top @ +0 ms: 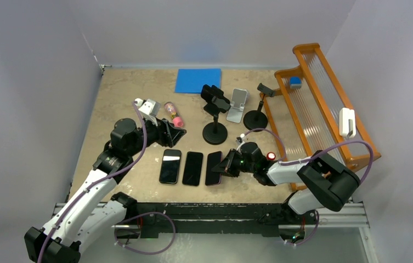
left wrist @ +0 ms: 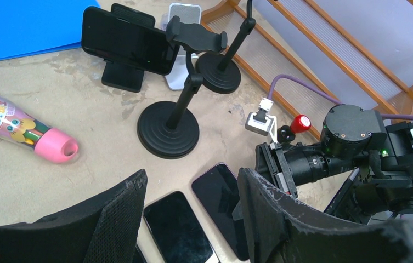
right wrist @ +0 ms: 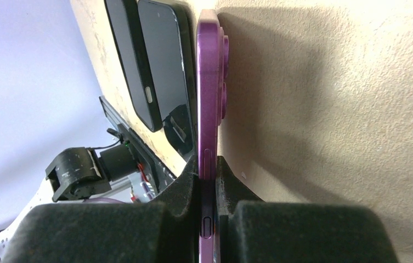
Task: Remove the phone from the phone stand
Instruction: Place the phone at the center of the board.
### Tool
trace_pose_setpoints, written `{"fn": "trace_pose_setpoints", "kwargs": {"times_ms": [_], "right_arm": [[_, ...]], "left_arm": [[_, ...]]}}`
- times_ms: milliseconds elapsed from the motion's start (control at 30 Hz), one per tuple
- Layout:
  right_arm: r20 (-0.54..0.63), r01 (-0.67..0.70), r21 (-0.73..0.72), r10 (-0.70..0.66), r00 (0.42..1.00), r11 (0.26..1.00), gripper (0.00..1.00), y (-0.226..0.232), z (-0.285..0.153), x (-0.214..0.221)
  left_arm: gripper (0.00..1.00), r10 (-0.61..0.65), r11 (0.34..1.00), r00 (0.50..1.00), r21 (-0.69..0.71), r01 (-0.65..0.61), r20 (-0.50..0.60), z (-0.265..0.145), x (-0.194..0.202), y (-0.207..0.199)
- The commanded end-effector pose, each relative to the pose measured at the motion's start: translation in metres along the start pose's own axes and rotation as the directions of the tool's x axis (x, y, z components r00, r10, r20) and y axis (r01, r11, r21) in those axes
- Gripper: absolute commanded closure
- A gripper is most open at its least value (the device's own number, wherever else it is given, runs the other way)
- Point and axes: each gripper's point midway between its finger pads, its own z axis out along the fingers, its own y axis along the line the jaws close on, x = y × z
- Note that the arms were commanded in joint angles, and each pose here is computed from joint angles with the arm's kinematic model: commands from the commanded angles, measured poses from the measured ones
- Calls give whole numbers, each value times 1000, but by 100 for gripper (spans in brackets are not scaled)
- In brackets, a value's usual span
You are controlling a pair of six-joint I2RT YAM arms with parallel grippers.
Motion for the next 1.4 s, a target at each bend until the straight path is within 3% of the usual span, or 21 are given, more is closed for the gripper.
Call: {"fn": "trace_pose_setpoints", "kwargs": {"times_ms": [0, 633, 1000, 1200, 1367], "right_arm": [[27, -10, -77, 12, 1000, 997, 100, 19, 0, -8], [62, -8, 11, 7, 998, 1000, 100, -9, 4, -10], [42, 6, 33, -7, 999, 999, 88, -23, 6, -4], [40, 20, 29, -21, 999, 999, 71, -22, 5, -4], [41, 27, 31, -28, 999, 999, 66, -22, 5, -4]], "left_arm": [[40, 12, 999, 999, 38, -14, 46, -1, -14, -10], [41, 10, 999, 999, 38, -11, 42, 0, -13, -10], [41, 8, 999, 999, 36, -9, 37, 1, -12, -9], [40, 6, 999, 999, 33, -7, 31, 1, -11, -8], [41, 5, 999, 1000, 32, -6, 28, 2, -11, -8]]}}
